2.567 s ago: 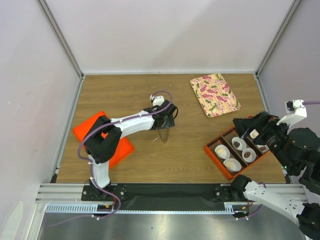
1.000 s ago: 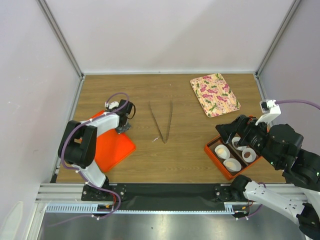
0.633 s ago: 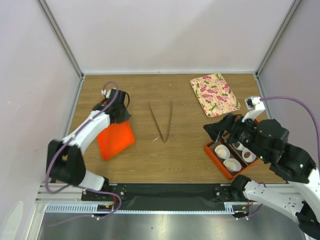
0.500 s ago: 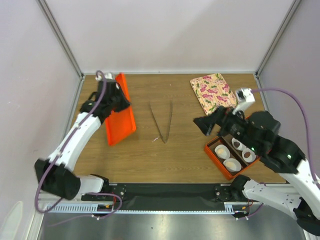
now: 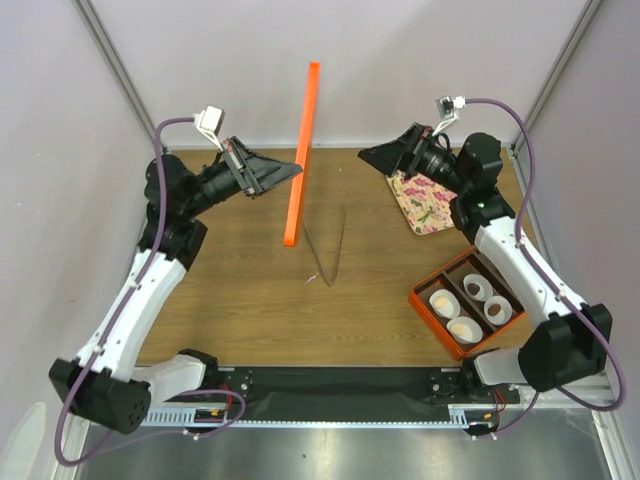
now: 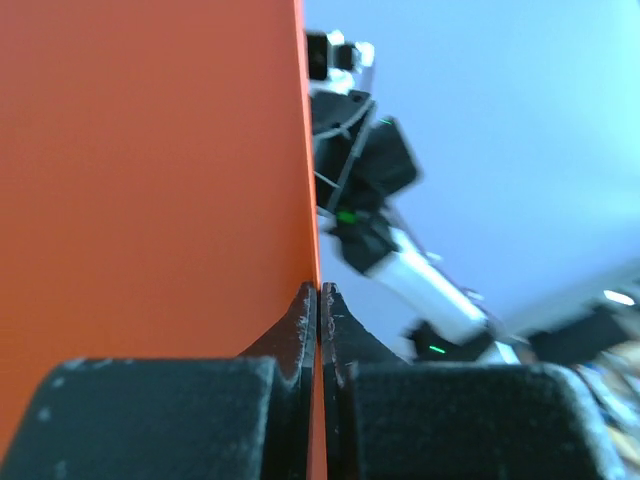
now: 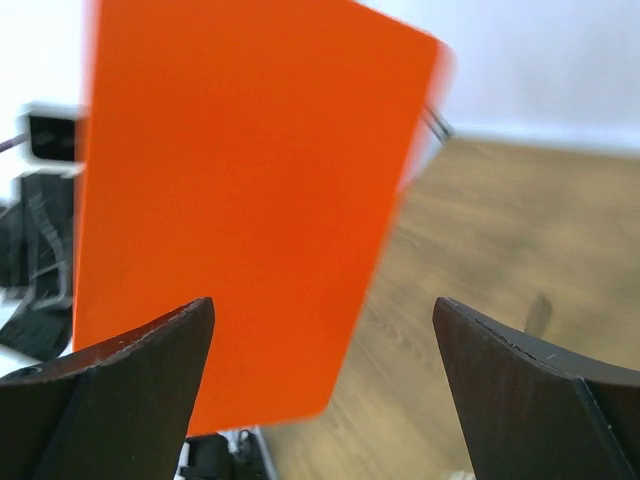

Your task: Pack the chocolate

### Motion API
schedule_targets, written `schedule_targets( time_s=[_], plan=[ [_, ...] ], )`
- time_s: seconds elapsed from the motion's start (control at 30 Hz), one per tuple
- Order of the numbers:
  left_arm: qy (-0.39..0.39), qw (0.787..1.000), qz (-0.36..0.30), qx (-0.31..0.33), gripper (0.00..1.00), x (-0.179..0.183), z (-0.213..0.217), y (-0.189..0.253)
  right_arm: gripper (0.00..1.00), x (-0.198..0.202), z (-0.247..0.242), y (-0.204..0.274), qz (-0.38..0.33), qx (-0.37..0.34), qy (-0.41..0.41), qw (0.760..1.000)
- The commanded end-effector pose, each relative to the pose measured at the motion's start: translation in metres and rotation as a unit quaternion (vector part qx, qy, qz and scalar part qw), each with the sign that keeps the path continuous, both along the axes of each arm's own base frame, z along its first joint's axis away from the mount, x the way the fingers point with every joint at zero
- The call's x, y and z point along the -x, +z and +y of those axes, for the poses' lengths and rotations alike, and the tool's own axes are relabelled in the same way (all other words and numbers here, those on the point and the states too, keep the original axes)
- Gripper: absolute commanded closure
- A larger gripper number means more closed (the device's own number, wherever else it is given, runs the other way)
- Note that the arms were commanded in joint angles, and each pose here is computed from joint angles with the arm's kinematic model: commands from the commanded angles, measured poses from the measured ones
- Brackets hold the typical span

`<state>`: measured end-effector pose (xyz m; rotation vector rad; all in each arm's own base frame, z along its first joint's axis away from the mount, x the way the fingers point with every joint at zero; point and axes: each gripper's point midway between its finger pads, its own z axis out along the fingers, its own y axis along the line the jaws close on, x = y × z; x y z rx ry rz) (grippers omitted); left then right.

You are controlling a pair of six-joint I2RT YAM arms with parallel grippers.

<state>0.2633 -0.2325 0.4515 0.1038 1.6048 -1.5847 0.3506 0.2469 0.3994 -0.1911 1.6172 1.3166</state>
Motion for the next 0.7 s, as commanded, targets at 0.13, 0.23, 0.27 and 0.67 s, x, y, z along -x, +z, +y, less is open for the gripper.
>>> schedule_targets(
  time_s=[0.13, 0.23, 0.27, 0.67],
  plan=[
    [-0.14, 0.981, -0.08, 0.111, 1.0, 0.054, -0.003, 0.078, 0.0, 0.039, 0.008, 0.057, -0.239, -0.081, 0.154, 0.955],
    [-0.154, 0.976, -0.08, 0.13, 1.0, 0.061, -0.001, 0.089, 0.0, 0.038, 0.015, 0.06, -0.285, -0.093, 0.187, 0.935],
    [-0.155, 0.976, -0.079, 0.131, 1.0, 0.062, -0.001, 0.092, 0.0, 0.031, 0.019, 0.052, -0.27, -0.094, 0.2, 0.937],
    [-0.164, 0.973, -0.088, 0.136, 1.0, 0.069, -0.012, 0.116, 0.01, 0.02, 0.051, 0.042, -0.267, -0.114, 0.292, 0.911]
  ],
)
